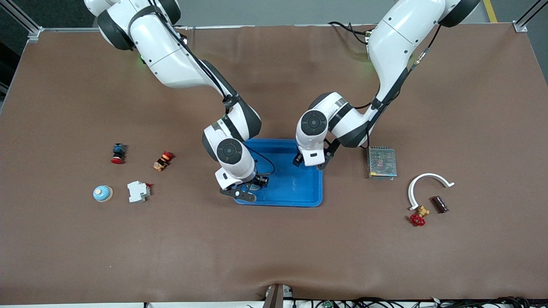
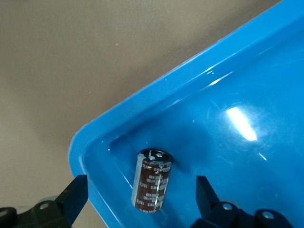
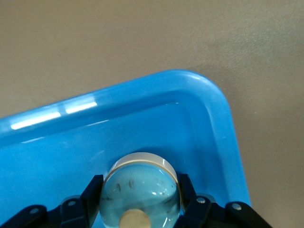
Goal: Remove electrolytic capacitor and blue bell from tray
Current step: 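Grasp the second bell with the right gripper and lift it out, then carry the bell toward the breaker while the left gripper grasps the capacitor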
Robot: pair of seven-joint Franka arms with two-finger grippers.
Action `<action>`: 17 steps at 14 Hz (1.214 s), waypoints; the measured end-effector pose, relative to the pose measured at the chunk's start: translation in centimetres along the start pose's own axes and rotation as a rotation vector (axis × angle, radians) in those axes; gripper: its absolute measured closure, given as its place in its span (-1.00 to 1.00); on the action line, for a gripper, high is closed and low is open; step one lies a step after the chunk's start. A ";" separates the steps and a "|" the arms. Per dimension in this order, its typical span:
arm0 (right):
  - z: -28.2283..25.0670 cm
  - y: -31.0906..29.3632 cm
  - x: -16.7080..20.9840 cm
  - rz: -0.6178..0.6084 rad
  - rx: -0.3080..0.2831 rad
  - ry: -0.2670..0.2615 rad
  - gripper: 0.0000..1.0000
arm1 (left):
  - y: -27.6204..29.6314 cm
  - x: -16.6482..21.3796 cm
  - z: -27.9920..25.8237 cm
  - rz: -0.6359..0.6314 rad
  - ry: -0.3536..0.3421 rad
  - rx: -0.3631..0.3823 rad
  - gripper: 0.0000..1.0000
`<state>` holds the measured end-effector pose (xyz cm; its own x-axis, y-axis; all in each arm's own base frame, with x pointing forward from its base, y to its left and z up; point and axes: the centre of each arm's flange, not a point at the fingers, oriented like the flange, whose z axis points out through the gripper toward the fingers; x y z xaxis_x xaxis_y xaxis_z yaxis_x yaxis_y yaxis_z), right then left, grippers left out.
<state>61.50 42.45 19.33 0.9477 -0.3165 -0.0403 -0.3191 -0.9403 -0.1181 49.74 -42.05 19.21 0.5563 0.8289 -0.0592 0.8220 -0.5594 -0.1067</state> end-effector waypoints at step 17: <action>-8.0 18.6 17.1 -0.572 -0.106 -0.131 -0.37 | -0.1 -0.1 -1.5 -0.005 0.048 0.001 -1.00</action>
<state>71.80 18.59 24.41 0.9589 0.2558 -0.1225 0.2504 -0.9664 -0.0582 49.74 -42.09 20.69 0.5571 0.8304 -0.0111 0.8249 -0.5549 -0.1075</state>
